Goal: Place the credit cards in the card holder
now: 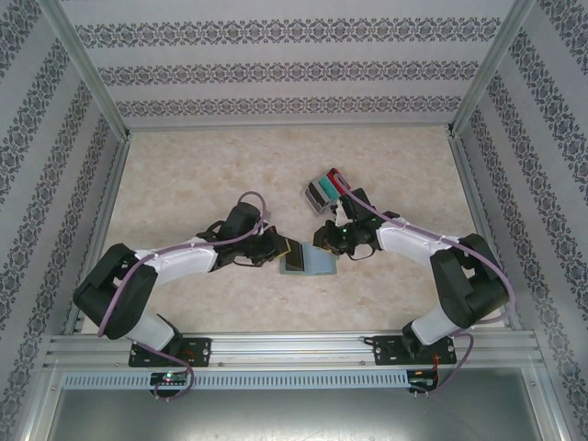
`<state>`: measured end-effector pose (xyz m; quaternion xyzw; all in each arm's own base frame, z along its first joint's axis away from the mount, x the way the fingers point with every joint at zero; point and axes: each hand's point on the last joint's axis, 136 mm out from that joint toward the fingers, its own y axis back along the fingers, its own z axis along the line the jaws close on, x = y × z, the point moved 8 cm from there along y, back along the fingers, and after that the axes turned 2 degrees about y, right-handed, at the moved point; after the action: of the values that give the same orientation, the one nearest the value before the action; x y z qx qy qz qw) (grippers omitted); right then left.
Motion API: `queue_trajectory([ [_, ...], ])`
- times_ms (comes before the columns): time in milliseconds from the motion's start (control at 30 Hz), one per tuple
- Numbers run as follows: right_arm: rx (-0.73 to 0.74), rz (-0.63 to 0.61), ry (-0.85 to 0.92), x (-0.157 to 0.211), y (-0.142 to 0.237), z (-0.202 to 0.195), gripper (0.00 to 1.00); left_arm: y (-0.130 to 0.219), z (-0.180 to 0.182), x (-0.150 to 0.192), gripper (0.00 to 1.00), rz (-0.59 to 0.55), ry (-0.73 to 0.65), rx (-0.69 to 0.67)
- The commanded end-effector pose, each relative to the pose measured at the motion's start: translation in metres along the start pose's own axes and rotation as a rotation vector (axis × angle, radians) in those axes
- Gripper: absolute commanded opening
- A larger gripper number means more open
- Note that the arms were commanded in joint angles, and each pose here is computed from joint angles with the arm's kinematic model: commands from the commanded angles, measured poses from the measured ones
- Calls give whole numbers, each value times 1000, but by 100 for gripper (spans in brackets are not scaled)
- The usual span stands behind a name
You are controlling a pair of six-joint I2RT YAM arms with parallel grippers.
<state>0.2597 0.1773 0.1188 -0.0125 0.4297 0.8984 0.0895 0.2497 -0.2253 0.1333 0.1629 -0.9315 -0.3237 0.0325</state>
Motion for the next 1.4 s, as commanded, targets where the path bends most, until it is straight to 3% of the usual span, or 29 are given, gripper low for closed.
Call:
queue_trajectory([
  [0,124,-13,0,3,-4,-26,21,-10,-5,-4,0,-46,-63,24],
  [700,220,29,-71,14,-21,-68,23,-45,28,3,0,-60,-49,41],
  [1000,229,18,-74,14,-18,-68,24,-57,21,1,0,-73,-57,99],
  [1367,176,-55,-43,6,2,-49,27,-35,8,0,0,-153,-62,121],
])
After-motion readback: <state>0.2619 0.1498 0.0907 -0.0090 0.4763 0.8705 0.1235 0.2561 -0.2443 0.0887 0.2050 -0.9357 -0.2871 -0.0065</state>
